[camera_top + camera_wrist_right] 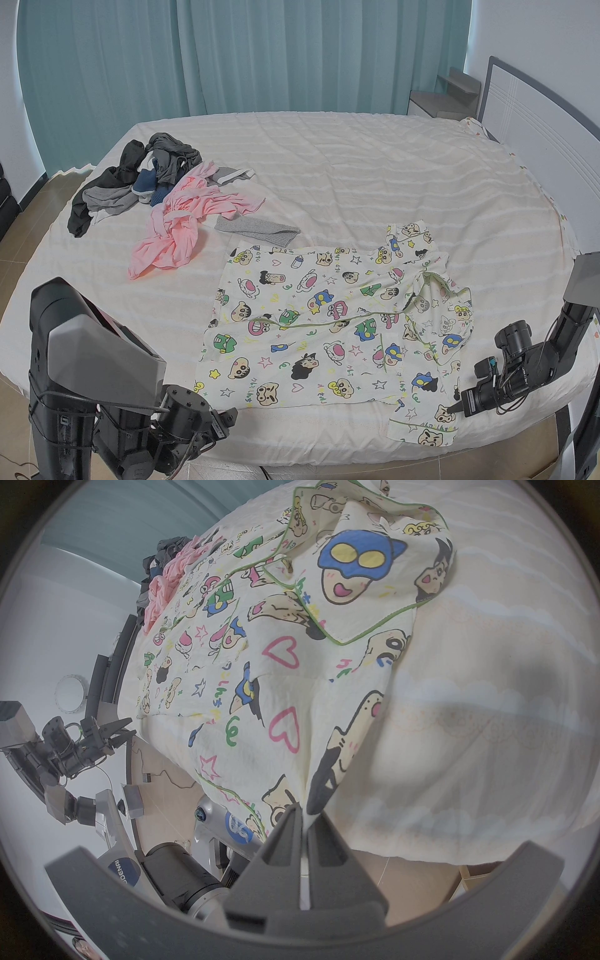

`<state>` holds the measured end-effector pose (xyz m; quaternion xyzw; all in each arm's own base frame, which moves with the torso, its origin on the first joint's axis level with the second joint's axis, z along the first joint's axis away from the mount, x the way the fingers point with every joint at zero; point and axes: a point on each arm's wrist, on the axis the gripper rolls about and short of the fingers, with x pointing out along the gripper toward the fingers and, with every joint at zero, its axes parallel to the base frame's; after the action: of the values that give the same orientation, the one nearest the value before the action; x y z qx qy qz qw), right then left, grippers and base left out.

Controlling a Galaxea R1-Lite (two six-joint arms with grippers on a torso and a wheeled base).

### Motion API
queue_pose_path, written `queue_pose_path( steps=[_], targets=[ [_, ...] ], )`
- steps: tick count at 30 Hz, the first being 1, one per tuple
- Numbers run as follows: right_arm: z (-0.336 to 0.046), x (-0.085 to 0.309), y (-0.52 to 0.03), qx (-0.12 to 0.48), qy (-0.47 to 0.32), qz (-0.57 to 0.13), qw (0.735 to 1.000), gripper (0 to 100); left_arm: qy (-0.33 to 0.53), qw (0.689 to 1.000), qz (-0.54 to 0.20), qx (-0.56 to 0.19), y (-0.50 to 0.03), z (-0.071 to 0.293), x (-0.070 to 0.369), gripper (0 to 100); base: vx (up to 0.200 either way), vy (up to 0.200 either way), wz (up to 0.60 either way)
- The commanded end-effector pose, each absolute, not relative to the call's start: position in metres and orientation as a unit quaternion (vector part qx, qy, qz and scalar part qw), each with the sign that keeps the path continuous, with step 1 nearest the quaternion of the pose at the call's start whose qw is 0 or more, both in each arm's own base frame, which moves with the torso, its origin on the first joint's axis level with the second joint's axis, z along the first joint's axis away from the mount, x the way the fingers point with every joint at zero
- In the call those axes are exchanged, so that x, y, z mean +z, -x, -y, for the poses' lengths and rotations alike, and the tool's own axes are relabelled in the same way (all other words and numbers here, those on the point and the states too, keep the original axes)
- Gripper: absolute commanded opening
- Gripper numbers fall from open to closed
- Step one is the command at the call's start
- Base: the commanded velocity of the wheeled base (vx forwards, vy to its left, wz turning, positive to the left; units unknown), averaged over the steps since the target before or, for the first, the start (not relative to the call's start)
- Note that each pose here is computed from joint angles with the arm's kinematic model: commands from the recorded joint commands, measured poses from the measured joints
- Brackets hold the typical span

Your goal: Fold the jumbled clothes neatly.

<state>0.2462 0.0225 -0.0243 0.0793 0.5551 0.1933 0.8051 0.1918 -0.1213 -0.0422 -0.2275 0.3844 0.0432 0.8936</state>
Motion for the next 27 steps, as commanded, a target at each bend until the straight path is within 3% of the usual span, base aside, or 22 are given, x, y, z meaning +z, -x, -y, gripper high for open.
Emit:
queue_pose_path(
  steps=[1, 24, 25, 27],
  targets=[
    [-0.023, -0.022, -0.245, 0.195, -0.078, -0.554, 0.806, 0, 0.224, 0.9, -0.37, 0.054, -0.206, 0.129, -0.045, 100, 0.0, 0.0, 0.0],
    [-0.022, -0.02, -0.243, 0.201, -0.07, -0.549, 0.808, 0, 0.244, 0.903, -0.347, 0.058, -0.227, 0.137, -0.047, 100, 0.0, 0.0, 0.0],
    [-0.022, -0.02, -0.243, 0.201, -0.07, -0.549, 0.808, 0, 0.242, 0.903, -0.351, 0.06, -0.227, 0.137, -0.049, 0, 0.0, 0.0, 0.0],
    [-0.022, -0.02, -0.243, 0.201, -0.07, -0.549, 0.808, 0, 0.234, 0.901, -0.359, 0.064, -0.229, 0.138, -0.054, 0, 0.0, 0.0, 0.0]
  ],
)
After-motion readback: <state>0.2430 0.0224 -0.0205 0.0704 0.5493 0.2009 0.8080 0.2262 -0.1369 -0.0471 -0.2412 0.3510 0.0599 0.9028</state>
